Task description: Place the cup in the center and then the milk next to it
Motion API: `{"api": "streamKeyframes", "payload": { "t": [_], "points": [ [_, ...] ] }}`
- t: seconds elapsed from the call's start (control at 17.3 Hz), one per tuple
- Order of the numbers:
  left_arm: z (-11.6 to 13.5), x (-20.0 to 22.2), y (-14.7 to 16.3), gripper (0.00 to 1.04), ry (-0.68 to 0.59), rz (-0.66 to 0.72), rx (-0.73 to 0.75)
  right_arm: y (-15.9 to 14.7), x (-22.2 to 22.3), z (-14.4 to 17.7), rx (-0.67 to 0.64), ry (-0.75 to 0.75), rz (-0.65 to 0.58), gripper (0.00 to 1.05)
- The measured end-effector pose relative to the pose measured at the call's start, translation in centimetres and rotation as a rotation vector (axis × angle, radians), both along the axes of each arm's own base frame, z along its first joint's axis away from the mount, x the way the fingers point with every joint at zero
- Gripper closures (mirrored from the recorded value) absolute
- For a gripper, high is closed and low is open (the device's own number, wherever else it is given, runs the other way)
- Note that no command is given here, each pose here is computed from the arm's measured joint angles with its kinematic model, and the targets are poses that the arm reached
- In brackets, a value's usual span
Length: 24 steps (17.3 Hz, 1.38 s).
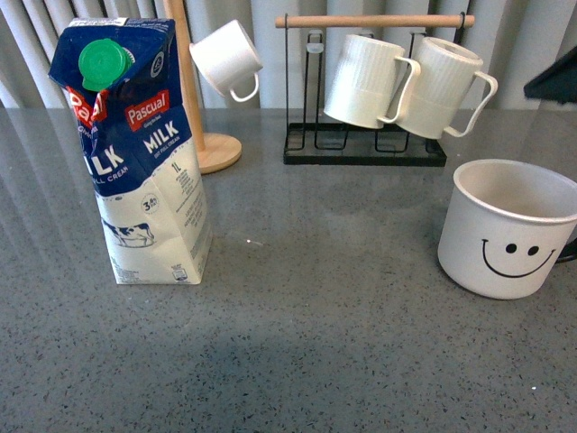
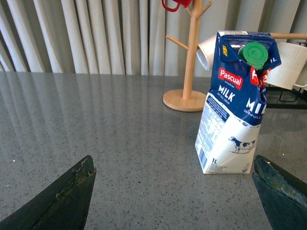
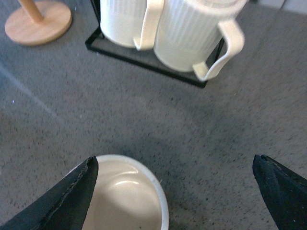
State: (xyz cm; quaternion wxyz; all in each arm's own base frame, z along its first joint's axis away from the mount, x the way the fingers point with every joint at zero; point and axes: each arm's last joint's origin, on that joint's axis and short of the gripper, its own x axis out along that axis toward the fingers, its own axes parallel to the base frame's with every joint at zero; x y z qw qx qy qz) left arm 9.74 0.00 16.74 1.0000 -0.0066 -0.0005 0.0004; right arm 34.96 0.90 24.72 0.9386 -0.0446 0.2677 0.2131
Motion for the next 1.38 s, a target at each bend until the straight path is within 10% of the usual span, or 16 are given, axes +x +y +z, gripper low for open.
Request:
{"api": "streamKeyframes", "payload": {
  "t": [0.69, 1.15, 1.38],
  "points": [
    [0.0, 0.0, 0.0, 0.07, 0.000, 0.000, 0.000, 0.1, 1.1, -3.9, -0.097, 0.214, 0.075, 0.10],
    [0.0, 0.0, 0.0, 0.07, 0.000, 0.000, 0.000, -0.1, 1.4, -3.5, -0.110, 0.211, 0.070, 0.97],
    [0.0, 0.0, 0.0, 0.07, 0.000, 0.000, 0.000, -0.1, 1.8, -2.3, -0.083, 0.203, 0.065, 1.02]
  ]
}}
